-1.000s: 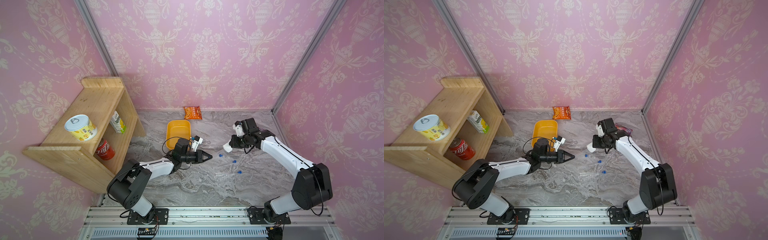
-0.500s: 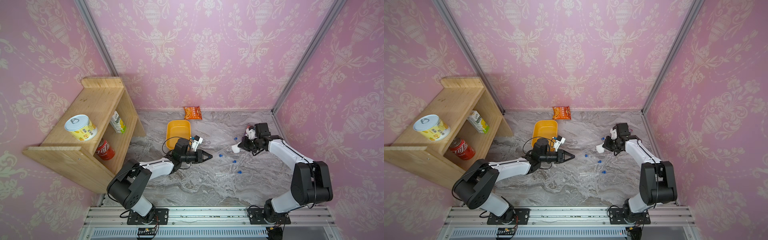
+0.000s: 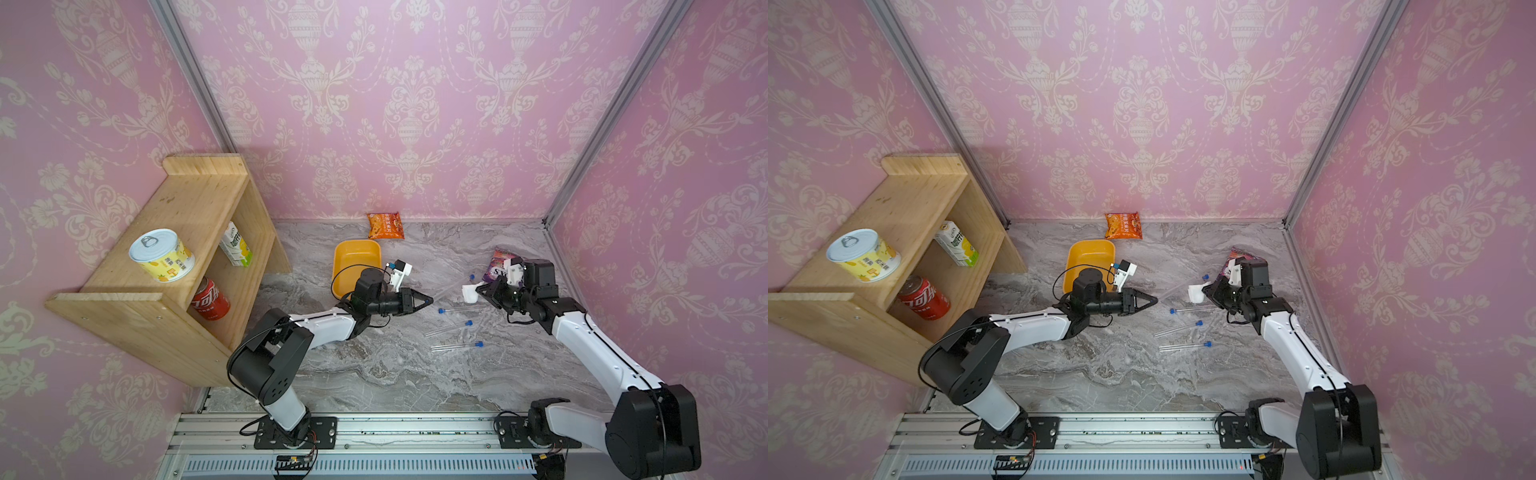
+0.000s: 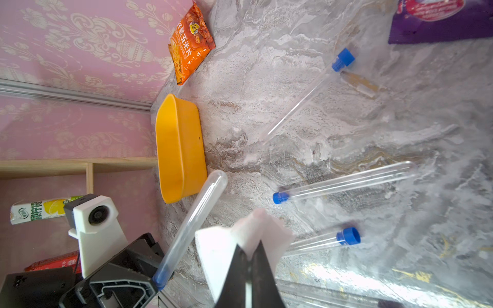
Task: Wipe the exteriors of test tubes
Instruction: Wipe the dirt from the test tube.
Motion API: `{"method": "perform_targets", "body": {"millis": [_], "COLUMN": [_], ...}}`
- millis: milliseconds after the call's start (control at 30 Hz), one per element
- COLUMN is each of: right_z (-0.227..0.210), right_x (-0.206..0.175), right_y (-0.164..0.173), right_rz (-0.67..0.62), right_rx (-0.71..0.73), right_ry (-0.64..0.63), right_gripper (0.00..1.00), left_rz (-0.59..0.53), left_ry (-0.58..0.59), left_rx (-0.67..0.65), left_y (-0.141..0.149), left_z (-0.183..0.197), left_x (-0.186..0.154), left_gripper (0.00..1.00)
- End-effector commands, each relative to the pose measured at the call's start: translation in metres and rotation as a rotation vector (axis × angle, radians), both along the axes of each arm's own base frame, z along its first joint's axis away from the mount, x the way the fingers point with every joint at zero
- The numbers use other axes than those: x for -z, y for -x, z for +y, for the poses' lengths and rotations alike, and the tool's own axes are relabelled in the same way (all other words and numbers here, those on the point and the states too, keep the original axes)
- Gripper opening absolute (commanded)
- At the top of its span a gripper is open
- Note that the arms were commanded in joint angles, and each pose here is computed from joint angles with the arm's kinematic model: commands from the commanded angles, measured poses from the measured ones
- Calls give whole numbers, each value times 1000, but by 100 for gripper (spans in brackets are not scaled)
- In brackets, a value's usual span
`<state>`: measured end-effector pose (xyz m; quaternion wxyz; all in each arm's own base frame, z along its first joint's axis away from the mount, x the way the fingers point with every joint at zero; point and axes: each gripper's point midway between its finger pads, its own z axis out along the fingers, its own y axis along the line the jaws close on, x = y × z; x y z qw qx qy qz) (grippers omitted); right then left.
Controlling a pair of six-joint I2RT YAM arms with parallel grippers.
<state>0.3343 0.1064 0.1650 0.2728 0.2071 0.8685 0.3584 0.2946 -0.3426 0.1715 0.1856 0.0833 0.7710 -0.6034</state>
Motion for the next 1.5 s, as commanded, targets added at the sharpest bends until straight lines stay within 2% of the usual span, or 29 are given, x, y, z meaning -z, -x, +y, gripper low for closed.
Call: {"method": "perform_targets", "body": {"millis": [0, 233, 567, 1233, 1467], "right_z": [-4, -15, -11, 28, 47], "right_x": [2, 6, -11, -22, -14], "right_y": [-1, -5, -17, -5, 1], "right_rz": [7, -3, -53, -77, -64], "right_rx": [42, 89, 126, 51, 16], "right_ry": [7, 59, -11, -46, -49], "right_gripper": [0, 0, 0, 0, 0], "left_rz": [-34, -36, -30, -37, -42], "left_ry": [35, 34, 36, 36, 42], "left_rx": [-4, 2, 13, -20, -25], "left_y": [-6, -3, 1, -11, -13], "left_z": [-7, -8, -15, -18, -19], "left_x": [-16, -17, -14, -10, -12], "left_gripper": [20, 20, 20, 20, 20]}}
